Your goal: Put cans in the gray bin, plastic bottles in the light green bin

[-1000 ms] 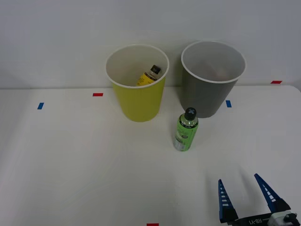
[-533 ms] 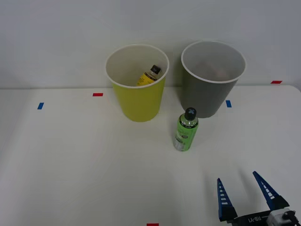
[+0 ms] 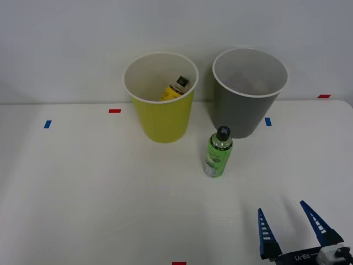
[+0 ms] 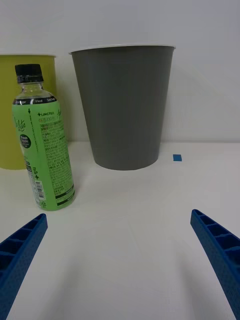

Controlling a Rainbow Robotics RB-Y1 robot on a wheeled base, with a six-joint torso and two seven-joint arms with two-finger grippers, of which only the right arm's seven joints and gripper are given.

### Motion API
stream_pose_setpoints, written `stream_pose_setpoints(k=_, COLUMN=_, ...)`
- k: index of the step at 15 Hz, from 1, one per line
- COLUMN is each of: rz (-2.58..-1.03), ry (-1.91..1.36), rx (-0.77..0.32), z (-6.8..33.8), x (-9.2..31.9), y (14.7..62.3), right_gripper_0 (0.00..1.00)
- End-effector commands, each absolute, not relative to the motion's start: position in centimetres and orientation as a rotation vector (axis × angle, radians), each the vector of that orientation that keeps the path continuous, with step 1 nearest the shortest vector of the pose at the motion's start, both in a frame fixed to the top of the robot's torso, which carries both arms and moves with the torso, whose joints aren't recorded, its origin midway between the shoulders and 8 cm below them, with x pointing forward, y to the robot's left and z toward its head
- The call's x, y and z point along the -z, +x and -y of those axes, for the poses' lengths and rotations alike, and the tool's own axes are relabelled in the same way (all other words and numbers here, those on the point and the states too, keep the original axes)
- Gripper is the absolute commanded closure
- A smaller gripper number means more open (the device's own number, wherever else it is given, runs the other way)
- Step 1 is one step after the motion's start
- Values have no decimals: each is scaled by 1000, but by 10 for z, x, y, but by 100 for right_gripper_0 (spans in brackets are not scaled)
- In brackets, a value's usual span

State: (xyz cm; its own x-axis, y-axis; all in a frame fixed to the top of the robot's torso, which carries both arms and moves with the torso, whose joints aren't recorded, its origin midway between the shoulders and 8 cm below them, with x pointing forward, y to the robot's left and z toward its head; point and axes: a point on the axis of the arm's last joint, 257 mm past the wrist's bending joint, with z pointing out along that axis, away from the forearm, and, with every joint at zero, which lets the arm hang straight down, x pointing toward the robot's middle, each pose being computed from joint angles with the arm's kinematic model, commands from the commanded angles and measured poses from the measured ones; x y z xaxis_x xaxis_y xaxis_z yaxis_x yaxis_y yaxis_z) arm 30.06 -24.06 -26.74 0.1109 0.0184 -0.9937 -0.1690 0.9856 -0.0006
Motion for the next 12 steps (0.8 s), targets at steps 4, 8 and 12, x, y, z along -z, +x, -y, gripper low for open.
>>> stream_pose_setpoints(k=4, rz=-1456, ry=-131, rx=-135, z=242, x=268, y=300, right_gripper_0=0)
stream_pose_setpoints(k=8, rz=-1457, ry=-131, rx=-134, z=242, x=268, y=299, right_gripper_0=0)
stream_pose_setpoints(k=12, rz=-1457, ry=-133, rx=-133, z=242, x=268, y=300, right_gripper_0=0)
